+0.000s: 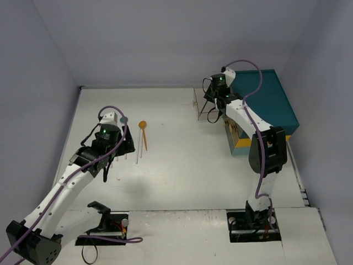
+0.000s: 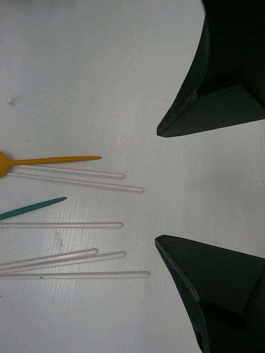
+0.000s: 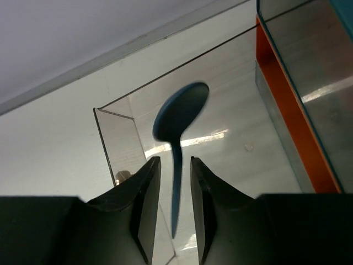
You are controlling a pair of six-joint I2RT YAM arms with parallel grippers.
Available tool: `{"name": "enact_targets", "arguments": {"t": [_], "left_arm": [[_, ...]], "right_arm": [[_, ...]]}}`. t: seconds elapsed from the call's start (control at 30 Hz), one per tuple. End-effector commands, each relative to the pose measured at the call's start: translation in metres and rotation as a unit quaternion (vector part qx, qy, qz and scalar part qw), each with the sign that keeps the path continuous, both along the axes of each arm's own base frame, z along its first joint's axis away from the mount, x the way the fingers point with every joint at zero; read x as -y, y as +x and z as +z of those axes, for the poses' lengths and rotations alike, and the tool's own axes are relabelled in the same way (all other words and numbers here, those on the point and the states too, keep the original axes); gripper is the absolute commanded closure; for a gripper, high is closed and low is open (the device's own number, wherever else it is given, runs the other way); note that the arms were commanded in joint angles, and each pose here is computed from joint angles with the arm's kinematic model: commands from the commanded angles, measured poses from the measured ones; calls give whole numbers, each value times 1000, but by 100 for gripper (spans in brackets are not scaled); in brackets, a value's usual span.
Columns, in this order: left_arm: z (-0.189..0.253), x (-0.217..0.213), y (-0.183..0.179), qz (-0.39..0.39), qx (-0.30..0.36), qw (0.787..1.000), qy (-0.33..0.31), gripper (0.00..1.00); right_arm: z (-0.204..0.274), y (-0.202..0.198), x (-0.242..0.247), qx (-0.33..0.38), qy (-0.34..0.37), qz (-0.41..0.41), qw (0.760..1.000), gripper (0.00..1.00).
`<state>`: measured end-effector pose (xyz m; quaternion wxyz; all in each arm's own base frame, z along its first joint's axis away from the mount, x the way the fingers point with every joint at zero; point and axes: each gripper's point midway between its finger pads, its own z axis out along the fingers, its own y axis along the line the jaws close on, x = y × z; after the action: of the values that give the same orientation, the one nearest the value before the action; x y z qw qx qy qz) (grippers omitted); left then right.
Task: Sort the eating utensils into containers
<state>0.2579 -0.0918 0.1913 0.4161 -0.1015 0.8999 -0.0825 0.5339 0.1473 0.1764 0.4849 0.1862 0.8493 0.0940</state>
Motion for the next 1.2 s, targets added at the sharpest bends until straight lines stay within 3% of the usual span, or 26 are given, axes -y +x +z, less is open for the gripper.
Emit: {"name": "enact_targets", "arguments": {"t": [0.0,0.07,0.23,0.5,0.8,1.17], "left_arm": [[5,-1,7,15,4,1000,-11,31],[5,-2,10,23,1,1000,-13,31],[4,-1,26,35,-17,999,-19,31],[-9,-4,78,80,-56,995,-18,32],[-55,-15,146,134,-116,984,-34,54],[-116,-20,175,160,-176,971,-15,63]], "right_arm": [[61,10,1,79,13,-22,997,58],[73,2,1,90,0,-17,996,46],[120,-29,10,130,-24,-15,991,38],[157,-99,13,161,-64,43,984,33],[160,-168,26,165,-38,80,982,31],[156,-206,30,153,-6,100,983,28]]}}
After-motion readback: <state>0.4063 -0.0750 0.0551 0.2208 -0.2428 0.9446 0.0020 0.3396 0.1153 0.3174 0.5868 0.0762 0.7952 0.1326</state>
